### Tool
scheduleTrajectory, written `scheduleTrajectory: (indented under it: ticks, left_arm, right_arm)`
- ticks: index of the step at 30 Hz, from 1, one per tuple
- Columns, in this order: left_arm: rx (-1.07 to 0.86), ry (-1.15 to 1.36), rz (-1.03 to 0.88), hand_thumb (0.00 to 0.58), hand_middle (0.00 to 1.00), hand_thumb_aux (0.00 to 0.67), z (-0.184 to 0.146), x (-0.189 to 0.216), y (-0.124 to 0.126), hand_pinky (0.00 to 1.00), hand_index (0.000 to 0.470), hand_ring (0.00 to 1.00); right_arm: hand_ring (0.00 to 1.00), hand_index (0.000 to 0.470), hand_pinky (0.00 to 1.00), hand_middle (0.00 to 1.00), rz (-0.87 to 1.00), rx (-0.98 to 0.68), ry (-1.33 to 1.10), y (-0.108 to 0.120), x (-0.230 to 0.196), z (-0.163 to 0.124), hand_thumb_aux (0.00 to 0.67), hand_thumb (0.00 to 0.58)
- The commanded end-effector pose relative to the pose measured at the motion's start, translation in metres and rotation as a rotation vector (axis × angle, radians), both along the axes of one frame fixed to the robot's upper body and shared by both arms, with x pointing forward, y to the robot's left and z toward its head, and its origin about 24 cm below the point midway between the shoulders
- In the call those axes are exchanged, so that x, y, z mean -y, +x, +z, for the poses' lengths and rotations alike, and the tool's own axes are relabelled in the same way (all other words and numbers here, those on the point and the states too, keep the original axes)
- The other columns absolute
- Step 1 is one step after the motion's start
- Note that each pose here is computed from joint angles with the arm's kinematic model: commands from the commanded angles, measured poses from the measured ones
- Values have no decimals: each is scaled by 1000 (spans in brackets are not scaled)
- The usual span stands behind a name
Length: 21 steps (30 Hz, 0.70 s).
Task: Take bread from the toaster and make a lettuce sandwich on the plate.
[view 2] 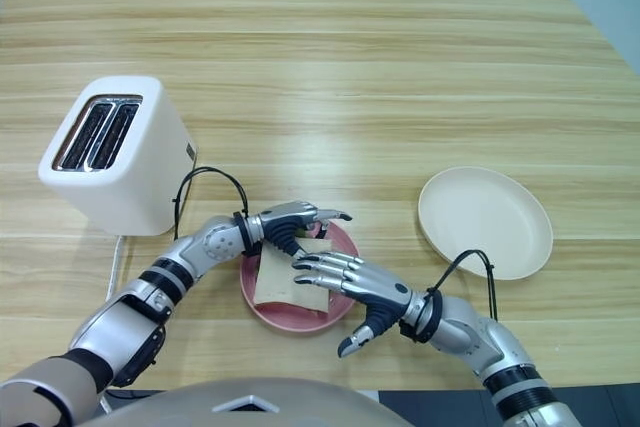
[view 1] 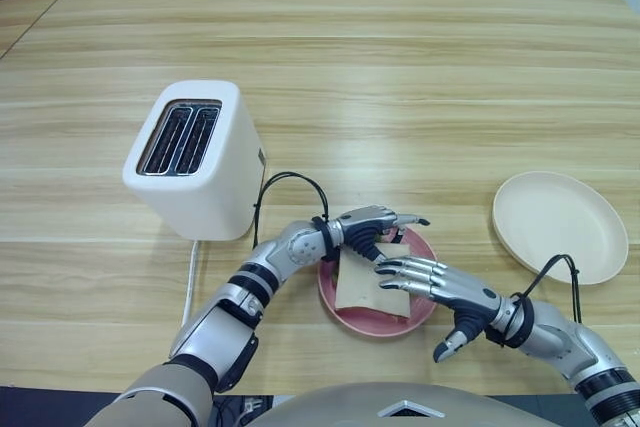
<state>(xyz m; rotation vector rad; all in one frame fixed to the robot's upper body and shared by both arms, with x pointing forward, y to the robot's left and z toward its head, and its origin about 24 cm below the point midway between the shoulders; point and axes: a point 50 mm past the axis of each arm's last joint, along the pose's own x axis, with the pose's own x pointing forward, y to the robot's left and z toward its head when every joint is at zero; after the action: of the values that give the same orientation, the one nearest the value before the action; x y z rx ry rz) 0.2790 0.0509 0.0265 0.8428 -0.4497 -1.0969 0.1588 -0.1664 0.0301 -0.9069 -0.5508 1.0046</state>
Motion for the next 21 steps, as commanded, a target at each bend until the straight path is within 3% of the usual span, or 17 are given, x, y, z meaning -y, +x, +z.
scheduleTrajectory:
  ticks: [1,8,17,18,20,21]
  left_arm:
    - [70,8,96,0,980,0,8,-14,14,980,0,980]
    - [143,-32,237,0,973,0,18,-29,29,973,0,973]
    - [353,-252,407,0,631,0,54,-38,36,631,0,631]
    - [389,-271,427,0,522,0,58,-39,35,522,0,522]
    - [507,-345,472,0,39,0,73,-45,30,39,0,39]
    - [563,-396,489,0,0,0,82,-50,25,0,0,0]
  right_arm:
    - [0,0,0,0,-105,-147,-344,-5,33,-35,0,0]
    - [0,0,0,0,-126,-143,-408,1,31,-45,0,0]
    - [0,0,0,0,-115,-126,-494,10,23,-61,0,0]
    - [0,0,0,0,-119,-121,-506,12,24,-62,0,0]
    - [0,0,0,0,-137,-109,-531,14,26,-64,0,0]
    - [0,0,0,0,-147,-106,-537,15,28,-64,0,0]
